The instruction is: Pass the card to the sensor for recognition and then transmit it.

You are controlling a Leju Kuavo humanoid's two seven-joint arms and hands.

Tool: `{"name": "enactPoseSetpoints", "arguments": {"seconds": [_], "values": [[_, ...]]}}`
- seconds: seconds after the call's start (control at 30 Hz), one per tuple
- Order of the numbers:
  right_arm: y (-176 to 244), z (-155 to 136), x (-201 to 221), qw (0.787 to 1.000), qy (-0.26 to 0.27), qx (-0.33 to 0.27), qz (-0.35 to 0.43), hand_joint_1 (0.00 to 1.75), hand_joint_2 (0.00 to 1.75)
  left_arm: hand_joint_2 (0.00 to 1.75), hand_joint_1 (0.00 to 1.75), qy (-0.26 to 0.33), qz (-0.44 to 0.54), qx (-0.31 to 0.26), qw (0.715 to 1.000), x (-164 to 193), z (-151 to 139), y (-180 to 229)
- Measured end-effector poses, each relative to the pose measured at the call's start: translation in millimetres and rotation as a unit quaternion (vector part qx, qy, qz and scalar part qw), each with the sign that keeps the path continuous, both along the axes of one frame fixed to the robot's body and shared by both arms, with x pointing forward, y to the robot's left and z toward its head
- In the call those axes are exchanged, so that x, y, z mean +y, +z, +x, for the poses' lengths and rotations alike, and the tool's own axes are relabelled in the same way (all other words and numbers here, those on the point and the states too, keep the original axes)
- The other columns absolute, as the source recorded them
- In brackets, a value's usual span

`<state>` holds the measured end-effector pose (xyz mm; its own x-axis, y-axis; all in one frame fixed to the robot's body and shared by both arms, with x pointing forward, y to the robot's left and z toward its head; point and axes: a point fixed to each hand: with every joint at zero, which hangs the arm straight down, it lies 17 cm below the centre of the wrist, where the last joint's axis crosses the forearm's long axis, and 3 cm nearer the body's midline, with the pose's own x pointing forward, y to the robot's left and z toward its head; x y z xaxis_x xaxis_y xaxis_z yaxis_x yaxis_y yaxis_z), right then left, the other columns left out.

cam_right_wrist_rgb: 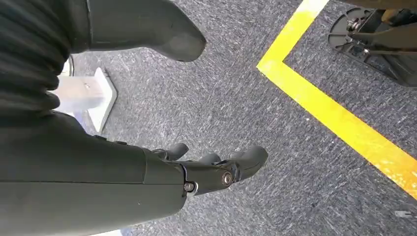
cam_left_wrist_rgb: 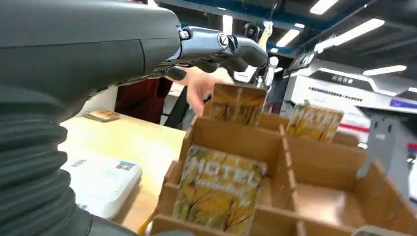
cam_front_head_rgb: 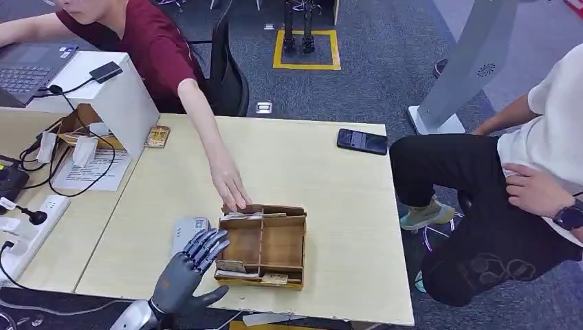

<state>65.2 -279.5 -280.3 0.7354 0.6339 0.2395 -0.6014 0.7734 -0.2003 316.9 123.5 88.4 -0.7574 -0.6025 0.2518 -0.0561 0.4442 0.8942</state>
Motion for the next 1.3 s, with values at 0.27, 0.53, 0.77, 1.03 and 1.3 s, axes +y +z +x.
{"name": "enactPoseSetpoints", "arguments": {"seconds": [0.27, 0.53, 0.77, 1.03, 1.3], "values": [[0, 1, 0, 1.0, 0.004, -0.001, -0.001, 0.0, 1.75, 1.75, 0.0, 0.016, 0.034, 0.001, 0.999, 9, 11, -15], [0, 1, 1, 1.0, 0.005, -0.002, 0.001, 0.0, 1.75, 1.75, 0.0, 0.018, 0.04, 0.003, 0.999, 10, 12, -19], [0, 1, 1, 1.0, 0.005, -0.003, 0.001, 0.0, 1.75, 1.75, 0.0, 0.019, 0.043, 0.006, 0.999, 11, 14, -21], [0, 1, 1, 1.0, 0.005, -0.003, 0.001, 0.0, 1.75, 1.75, 0.0, 0.021, 0.031, 0.016, 0.999, 13, 15, -21], [0, 1, 1, 1.0, 0.005, -0.003, 0.001, 0.0, 1.75, 1.75, 0.0, 0.009, 0.007, 0.033, 0.999, 11, 13, -19]]}}
